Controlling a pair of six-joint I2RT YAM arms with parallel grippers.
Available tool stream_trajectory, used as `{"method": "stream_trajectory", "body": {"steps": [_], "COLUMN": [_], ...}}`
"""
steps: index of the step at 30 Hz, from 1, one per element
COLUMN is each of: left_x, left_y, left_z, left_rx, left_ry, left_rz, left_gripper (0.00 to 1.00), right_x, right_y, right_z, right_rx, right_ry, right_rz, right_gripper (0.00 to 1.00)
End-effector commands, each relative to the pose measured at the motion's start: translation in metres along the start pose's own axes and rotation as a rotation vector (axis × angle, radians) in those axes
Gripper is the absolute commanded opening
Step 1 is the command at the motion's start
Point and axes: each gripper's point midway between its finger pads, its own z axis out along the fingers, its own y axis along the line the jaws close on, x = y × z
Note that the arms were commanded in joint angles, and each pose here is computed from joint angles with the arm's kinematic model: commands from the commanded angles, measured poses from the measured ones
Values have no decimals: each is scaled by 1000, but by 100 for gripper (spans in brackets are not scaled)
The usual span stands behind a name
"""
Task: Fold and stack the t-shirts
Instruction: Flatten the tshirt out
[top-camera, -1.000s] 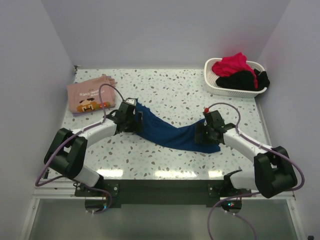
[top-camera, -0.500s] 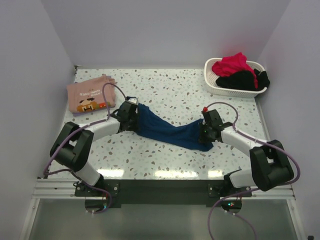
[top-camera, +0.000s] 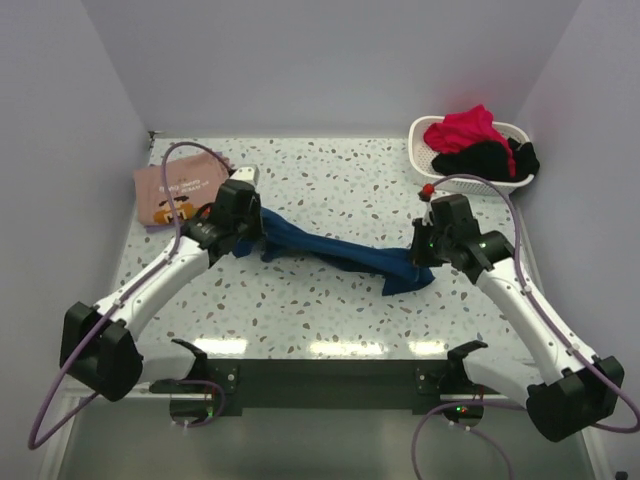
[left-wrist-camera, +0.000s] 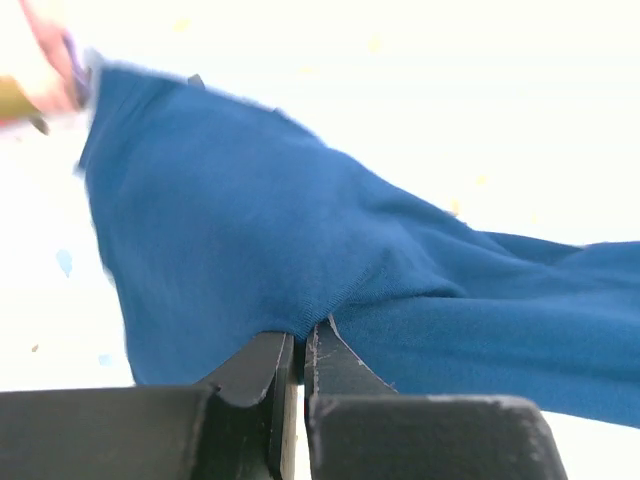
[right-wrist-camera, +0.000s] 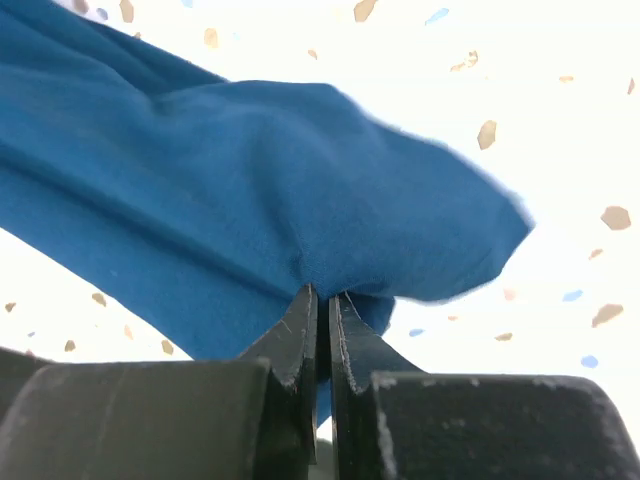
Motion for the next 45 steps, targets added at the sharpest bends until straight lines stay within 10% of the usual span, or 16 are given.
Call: {"method": "stream_trajectory", "body": {"steps": [1, 7, 13, 17, 23, 35, 45], "left_x": [-25, -46, -64, -74, -44, 102, 135], "left_y": [10, -3, -4, 10, -21, -31, -38], "left_z": [-37, -68, 14, 74, 32, -29, -10], "left_rx": [-41, 41, 68, -70, -97, -17, 2], "left_ry": [-38, -55, 48, 111, 10, 108, 178], "left_rz": [31, 78, 120, 111, 194, 100, 125], "left_gripper": [0, 11, 60, 96, 99, 82, 82], "right_x": [15, -17, -70, -81, -61, -12, 12], "right_y": [-7, 6, -18, -39, -9, -8, -12], "right_z": [-36, -64, 1, 53, 39, 38, 53], "right_rx": [31, -21, 106, 224, 72, 14, 5], "right_ry": [79, -30, -115, -9, -46, 25, 74], "right_rz": [-52, -64, -60, -50, -67, -25, -11], "right_gripper": [0, 8, 11, 48, 68, 72, 73]}}
